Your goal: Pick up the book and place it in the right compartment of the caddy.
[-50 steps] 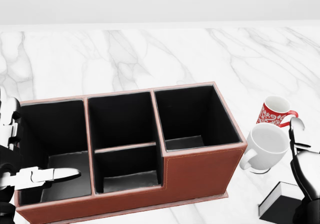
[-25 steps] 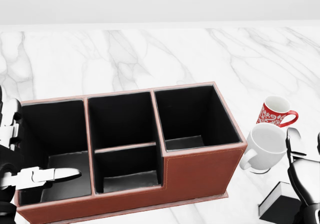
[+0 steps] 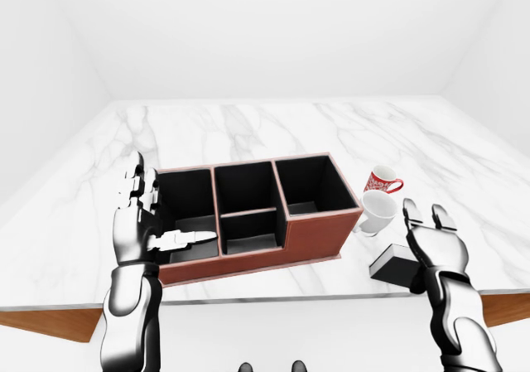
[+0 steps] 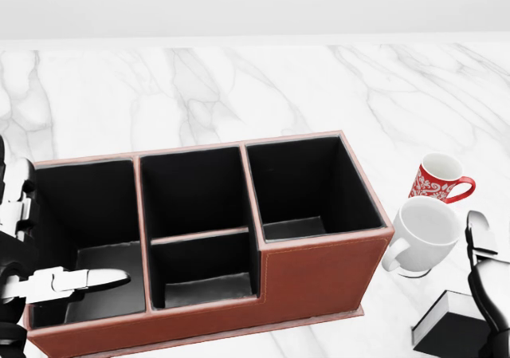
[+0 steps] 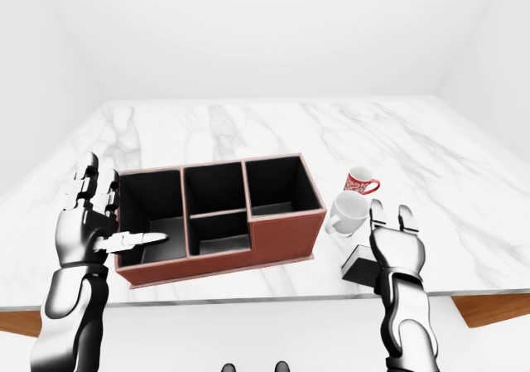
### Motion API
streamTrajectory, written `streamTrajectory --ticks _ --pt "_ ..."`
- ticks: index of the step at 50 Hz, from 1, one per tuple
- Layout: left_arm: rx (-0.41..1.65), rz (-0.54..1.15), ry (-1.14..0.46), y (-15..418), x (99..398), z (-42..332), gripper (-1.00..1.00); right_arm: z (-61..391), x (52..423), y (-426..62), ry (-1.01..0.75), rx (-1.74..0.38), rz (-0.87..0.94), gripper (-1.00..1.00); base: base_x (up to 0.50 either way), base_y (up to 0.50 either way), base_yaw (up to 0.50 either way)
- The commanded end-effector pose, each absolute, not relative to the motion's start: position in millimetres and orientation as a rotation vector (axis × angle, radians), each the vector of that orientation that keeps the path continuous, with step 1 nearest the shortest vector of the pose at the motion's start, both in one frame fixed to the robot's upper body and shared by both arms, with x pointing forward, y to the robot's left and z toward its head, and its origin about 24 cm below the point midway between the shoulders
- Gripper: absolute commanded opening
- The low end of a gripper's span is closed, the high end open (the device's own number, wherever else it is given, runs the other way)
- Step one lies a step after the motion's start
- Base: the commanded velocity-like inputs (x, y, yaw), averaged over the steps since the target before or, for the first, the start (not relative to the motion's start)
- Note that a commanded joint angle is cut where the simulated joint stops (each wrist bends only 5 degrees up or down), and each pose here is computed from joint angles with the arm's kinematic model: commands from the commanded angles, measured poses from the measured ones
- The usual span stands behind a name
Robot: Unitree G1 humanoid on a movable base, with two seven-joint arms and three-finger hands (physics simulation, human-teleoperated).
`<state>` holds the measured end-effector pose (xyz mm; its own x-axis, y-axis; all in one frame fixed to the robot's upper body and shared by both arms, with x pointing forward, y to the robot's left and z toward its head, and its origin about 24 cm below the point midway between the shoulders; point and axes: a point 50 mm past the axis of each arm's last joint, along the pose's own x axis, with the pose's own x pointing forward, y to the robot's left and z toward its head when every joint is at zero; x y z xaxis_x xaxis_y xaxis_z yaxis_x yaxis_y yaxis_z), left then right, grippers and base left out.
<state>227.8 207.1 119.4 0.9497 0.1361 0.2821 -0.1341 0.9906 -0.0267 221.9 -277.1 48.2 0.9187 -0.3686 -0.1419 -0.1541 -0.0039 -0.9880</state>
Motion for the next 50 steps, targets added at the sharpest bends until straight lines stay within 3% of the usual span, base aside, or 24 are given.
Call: streamTrajectory --ticks 1,50 --pt "-0.012 0.147 -0.283 207 230 118 1.00 42 222 -281 0.442 -1.585 -0.168 1.00 0.00 0.00 0.00" --pt "-0.012 0.146 -0.274 207 231 116 1.00 10 228 -290 0.505 -1.588 -0.105 1.00 0.00 0.00 0.00"
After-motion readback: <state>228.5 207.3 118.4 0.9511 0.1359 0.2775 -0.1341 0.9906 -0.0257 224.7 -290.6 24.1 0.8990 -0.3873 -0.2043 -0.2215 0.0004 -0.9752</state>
